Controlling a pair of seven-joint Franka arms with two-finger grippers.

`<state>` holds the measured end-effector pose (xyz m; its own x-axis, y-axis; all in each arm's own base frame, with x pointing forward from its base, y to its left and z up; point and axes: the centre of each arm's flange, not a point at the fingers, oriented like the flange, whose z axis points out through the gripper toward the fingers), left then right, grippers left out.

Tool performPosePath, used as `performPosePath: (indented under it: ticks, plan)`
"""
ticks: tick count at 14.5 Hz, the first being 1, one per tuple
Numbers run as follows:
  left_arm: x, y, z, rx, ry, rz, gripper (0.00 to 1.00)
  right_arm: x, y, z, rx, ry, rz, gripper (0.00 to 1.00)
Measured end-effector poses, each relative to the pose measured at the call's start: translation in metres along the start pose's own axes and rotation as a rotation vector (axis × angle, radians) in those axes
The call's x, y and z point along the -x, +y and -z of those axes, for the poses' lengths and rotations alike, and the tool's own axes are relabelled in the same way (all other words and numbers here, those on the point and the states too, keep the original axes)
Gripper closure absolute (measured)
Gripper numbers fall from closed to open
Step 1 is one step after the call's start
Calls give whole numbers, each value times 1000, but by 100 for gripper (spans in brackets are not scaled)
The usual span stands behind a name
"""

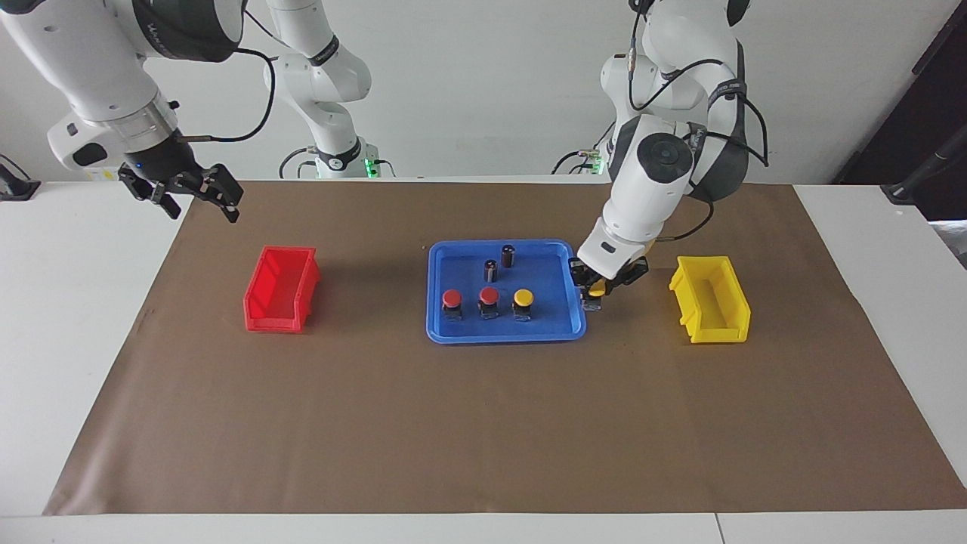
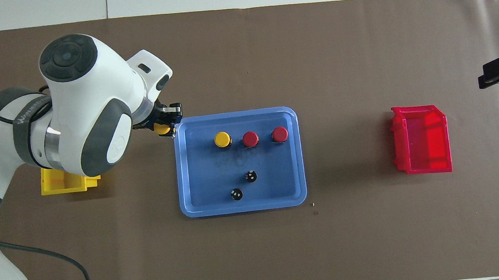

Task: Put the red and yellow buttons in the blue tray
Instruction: 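Place the second yellow button in the tray while the right gripper withdraws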

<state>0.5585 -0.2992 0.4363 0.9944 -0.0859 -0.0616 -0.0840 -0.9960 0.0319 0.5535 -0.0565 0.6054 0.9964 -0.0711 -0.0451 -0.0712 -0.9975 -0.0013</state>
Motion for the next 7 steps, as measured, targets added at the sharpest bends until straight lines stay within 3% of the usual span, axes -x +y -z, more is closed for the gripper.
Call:
performPosePath:
  ticks: [7]
  plan:
    - [13,23,-26,-13,-24,-41,59,2,-1,-11,27,-13,41,0]
